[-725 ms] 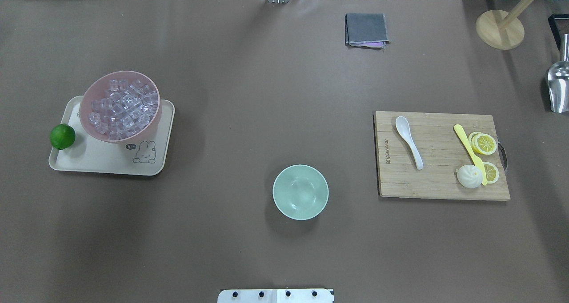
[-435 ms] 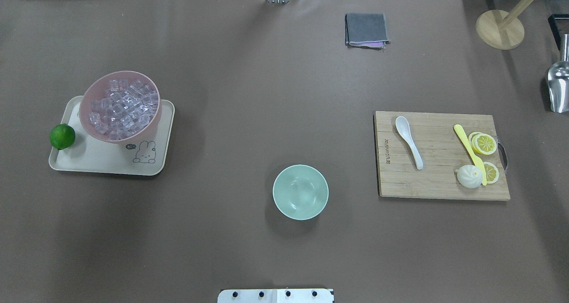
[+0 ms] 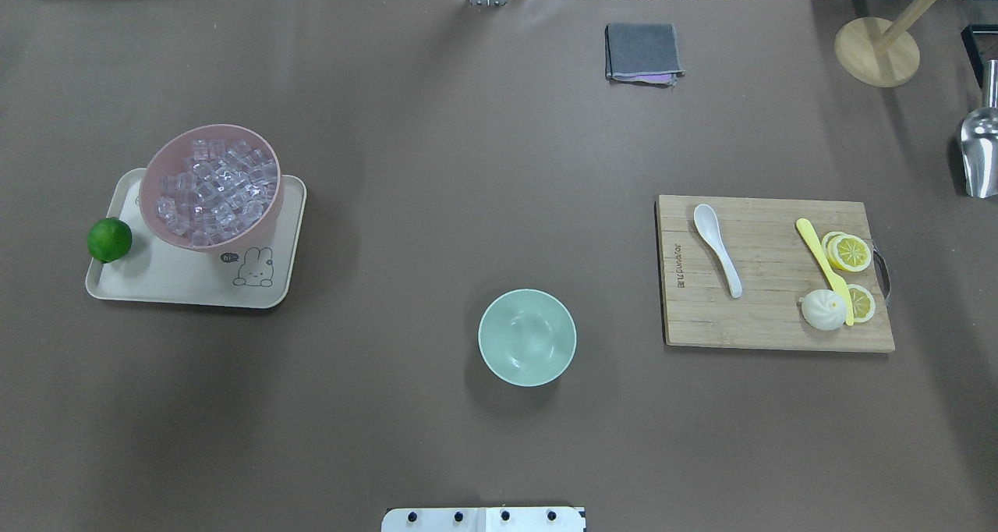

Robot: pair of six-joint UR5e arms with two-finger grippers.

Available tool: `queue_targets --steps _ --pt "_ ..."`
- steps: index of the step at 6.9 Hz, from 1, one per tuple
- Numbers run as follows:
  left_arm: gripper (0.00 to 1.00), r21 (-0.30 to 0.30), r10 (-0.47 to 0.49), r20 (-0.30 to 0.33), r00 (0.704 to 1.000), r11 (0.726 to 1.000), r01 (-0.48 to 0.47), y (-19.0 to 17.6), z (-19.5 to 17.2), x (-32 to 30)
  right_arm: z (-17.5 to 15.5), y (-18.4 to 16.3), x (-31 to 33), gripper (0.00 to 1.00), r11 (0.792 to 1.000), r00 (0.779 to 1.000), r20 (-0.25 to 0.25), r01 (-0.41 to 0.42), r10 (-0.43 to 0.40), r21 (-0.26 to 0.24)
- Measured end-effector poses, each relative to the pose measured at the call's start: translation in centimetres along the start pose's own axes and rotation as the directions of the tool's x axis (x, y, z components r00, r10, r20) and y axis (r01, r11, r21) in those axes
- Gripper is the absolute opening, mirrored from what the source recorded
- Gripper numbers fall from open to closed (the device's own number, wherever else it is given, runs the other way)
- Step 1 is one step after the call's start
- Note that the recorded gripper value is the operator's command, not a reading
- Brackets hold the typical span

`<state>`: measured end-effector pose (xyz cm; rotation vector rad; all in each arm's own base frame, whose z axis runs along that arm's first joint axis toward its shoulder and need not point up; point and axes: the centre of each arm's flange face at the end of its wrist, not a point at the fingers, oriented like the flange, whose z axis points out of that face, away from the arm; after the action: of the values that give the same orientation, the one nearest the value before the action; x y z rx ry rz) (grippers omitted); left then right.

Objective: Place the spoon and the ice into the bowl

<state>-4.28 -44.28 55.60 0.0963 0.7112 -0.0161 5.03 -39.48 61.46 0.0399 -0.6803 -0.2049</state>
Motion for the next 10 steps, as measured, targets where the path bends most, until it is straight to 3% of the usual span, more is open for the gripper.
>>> queue_targets --steps 2,5,6,7,9,10 --pt "0.98 0.086 0.054 -0.009 0.998 0.995 -0.053 -1.0 -2.1 1.2 -1.5 -1.5 -1.4 1.0 0.982 0.994 0.004 0.107 -0.109 0.155" --pt "0.98 0.307 0.218 0.028 0.976 0.927 -0.216 -2.4 -2.9 1.1 -5.4 -3.9 -4.6 1.0 0.911 0.985 0.019 0.151 -0.171 0.383" --pt "0.98 0.355 0.256 0.034 0.966 0.9 -0.252 -2.4 -2.9 1.1 -6.2 -4.4 -5.4 1.0 0.891 0.981 0.021 0.167 -0.194 0.421" --pt "0.98 0.386 0.272 0.031 0.962 0.884 -0.262 -2.6 -3.0 1.5 -6.6 -4.8 -6.0 1.0 0.884 0.979 0.029 0.167 -0.2 0.437" --pt "0.98 0.413 0.291 -0.028 0.956 0.875 -0.254 -3.5 -3.0 4.6 -6.4 -7.1 -10.0 1.0 0.901 0.984 0.107 0.087 -0.145 0.426" --pt "0.98 0.419 0.301 -0.114 0.947 0.879 -0.229 -3.4 -2.2 7.6 -5.9 -8.2 -13.6 1.0 0.916 0.981 0.164 0.031 -0.105 0.4"
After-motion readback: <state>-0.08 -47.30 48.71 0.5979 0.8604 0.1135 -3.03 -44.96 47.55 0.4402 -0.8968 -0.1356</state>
